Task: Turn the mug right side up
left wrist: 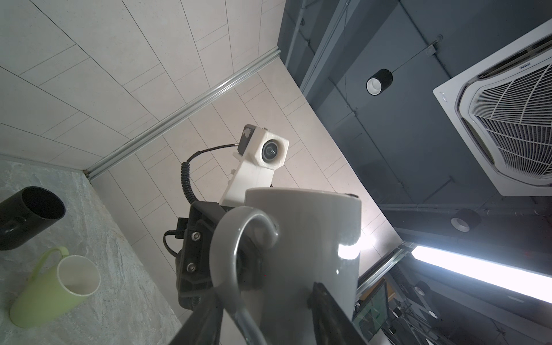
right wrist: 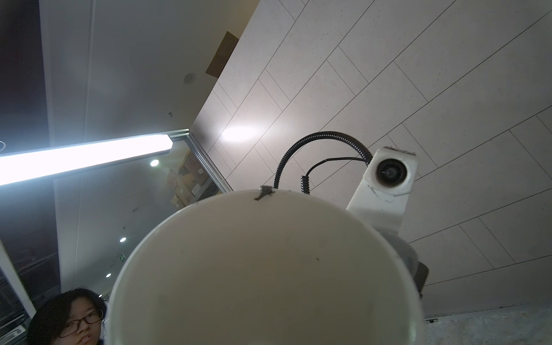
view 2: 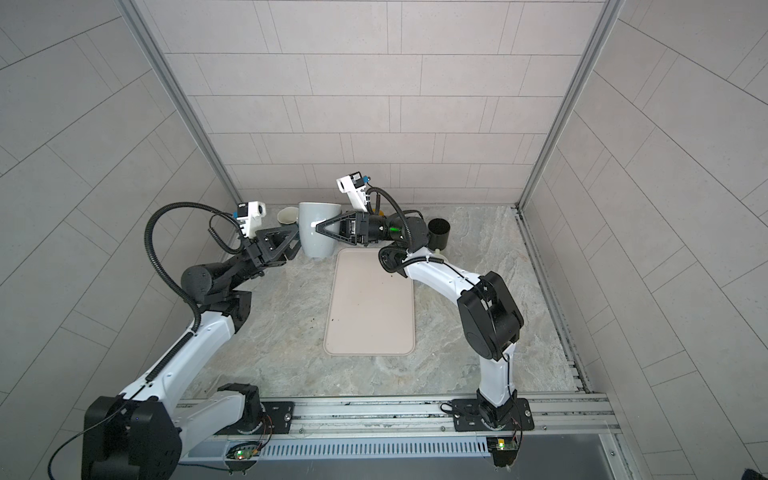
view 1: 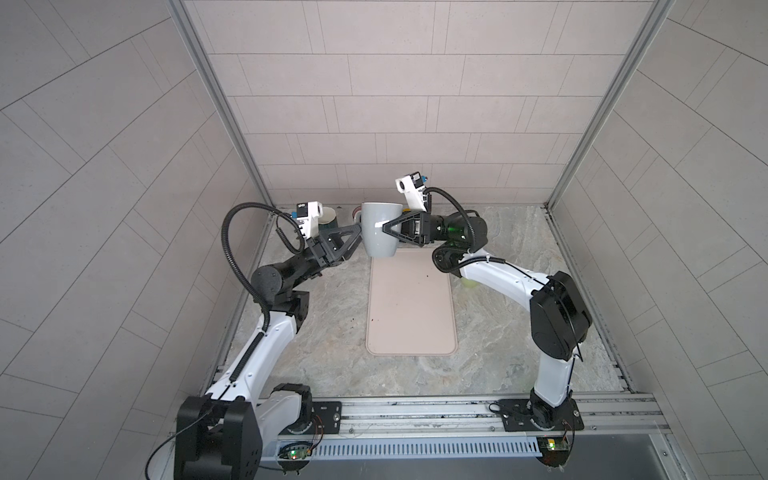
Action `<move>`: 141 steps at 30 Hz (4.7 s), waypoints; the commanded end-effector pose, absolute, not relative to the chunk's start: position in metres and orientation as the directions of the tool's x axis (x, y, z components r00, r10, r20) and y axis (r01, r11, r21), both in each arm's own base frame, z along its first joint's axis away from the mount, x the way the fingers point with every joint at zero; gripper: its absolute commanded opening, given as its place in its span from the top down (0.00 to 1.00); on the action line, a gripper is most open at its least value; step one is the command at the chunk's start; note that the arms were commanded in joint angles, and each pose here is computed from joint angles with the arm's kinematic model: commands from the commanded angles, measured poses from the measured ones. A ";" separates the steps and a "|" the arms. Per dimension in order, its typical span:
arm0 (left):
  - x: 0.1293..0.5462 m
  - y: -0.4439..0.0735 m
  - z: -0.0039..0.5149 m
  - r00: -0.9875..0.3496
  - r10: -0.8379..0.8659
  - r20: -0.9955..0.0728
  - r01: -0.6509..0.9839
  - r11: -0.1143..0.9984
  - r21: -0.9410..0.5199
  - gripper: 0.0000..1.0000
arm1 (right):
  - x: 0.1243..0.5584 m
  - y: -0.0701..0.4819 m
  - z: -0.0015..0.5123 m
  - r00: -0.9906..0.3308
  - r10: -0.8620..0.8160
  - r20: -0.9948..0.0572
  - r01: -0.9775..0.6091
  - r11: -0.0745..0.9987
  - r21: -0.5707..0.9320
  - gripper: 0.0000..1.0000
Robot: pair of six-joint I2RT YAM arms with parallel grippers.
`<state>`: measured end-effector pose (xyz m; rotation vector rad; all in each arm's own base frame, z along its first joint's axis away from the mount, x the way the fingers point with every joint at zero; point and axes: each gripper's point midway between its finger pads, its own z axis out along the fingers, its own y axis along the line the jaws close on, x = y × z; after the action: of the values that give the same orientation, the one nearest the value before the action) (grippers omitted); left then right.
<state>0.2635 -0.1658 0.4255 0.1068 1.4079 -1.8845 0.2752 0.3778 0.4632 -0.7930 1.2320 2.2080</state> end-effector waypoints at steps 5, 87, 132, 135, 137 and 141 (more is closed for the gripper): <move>0.235 -0.165 0.453 -0.607 -0.532 -0.591 0.741 -0.110 -0.662 0.53 | 0.294 0.377 0.450 -0.761 0.143 -0.633 -0.618 -0.456 0.640 1.00; 0.244 -0.168 0.433 -0.641 -0.508 -0.575 0.707 -0.099 -0.700 1.00 | 0.309 0.360 0.402 -0.816 0.069 -0.574 -0.555 -0.372 0.744 0.61; 0.261 -0.170 0.420 -0.669 -0.502 -0.548 0.672 -0.094 -0.734 1.00 | 0.344 0.333 0.317 -0.898 0.081 -0.432 -0.438 -0.237 0.867 0.36; 0.261 -0.170 0.420 -0.671 -0.502 -0.546 0.670 -0.094 -0.737 1.00 | 0.345 0.331 0.313 -0.902 0.084 -0.423 -0.430 -0.230 0.873 0.36; 0.261 -0.171 0.420 -0.670 -0.502 -0.546 0.670 -0.095 -0.736 1.00 | 0.346 0.329 0.312 -0.902 0.088 -0.422 -0.430 -0.226 0.874 0.36; 0.263 -0.170 0.419 -0.672 -0.505 -0.541 0.666 -0.094 -0.740 1.00 | 0.347 0.325 0.308 -0.905 0.096 -0.414 -0.426 -0.218 0.878 0.36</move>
<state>0.3035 -0.1792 0.3399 -0.1156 1.6834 -1.9248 0.3089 0.3427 0.3563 -0.6078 1.5094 2.1862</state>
